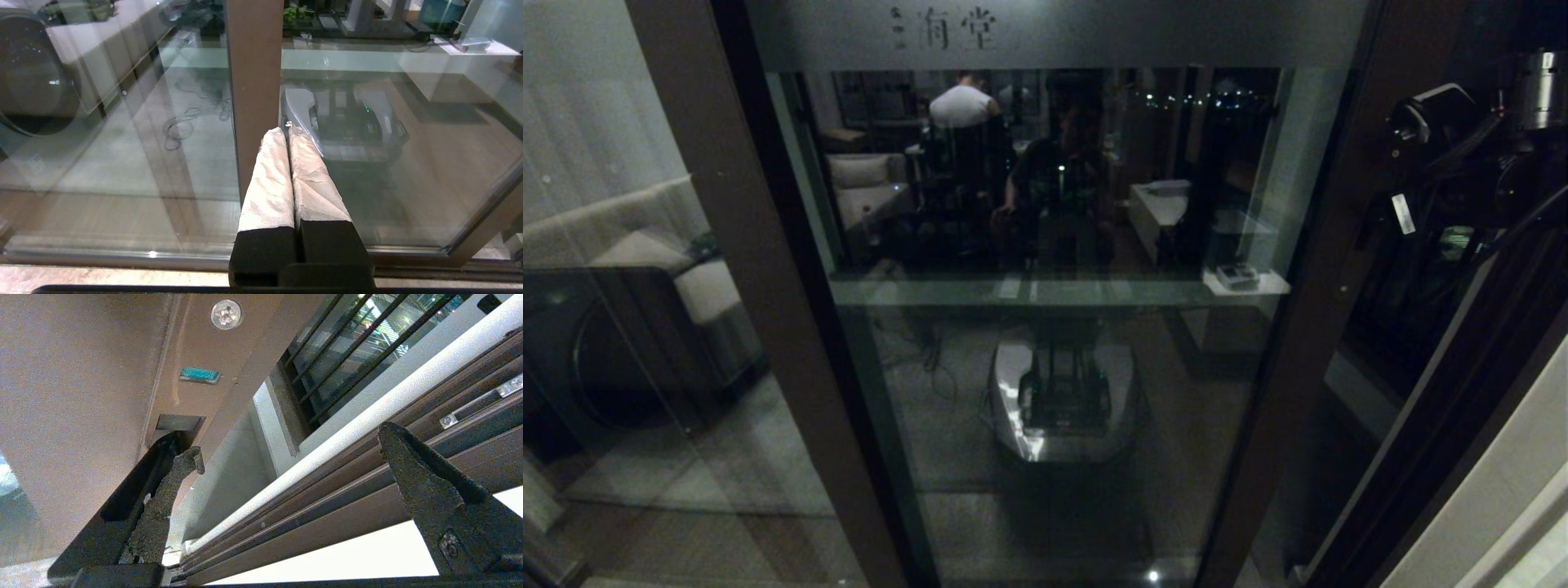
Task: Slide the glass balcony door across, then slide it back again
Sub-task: Close the slid door
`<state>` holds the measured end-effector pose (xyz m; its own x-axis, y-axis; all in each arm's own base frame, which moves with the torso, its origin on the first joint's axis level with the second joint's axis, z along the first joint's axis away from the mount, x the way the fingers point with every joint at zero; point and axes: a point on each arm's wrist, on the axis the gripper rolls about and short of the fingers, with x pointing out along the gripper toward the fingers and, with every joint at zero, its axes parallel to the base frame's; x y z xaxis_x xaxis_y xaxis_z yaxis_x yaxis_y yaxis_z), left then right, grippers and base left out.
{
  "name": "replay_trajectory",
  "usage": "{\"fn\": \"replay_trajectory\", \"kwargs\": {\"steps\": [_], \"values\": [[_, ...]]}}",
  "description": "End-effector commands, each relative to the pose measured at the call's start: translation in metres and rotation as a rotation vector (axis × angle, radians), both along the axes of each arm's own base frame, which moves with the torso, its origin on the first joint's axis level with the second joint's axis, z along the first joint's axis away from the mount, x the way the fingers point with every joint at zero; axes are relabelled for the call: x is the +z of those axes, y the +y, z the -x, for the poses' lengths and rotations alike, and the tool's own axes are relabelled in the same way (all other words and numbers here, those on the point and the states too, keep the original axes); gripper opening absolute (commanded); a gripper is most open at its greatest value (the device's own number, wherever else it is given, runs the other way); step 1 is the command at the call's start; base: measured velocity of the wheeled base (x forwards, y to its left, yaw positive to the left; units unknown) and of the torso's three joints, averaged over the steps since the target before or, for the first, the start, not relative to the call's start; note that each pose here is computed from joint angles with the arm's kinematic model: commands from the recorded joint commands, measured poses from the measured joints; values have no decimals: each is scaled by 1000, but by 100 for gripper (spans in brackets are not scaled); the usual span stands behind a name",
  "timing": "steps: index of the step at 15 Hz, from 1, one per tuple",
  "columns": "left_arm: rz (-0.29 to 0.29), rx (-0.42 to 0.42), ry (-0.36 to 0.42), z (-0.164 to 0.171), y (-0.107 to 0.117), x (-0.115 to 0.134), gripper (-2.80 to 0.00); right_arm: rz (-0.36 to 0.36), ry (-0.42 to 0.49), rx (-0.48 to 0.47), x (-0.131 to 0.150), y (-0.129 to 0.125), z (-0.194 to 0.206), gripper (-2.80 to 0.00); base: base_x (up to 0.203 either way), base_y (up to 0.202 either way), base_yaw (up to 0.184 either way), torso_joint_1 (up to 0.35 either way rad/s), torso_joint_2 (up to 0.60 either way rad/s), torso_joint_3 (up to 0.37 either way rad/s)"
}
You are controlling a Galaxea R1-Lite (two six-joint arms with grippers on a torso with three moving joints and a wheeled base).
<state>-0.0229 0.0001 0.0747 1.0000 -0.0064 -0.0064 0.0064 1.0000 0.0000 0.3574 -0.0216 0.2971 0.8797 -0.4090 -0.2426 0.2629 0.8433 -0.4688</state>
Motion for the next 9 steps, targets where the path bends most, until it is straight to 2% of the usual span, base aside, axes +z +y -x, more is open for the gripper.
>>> {"fn": "replay_trajectory", "kwargs": {"steps": [1, 9], "values": [[0, 0, 0, 0, 0, 0, -280, 4, -3, -1, 4, 0, 6, 0, 0, 0, 0, 0, 0, 0], [0, 0, 1, 0, 0, 0, -280, 12, 14, -19, 0, -6, 3, 0, 0, 0, 0, 0, 0, 0]]}}
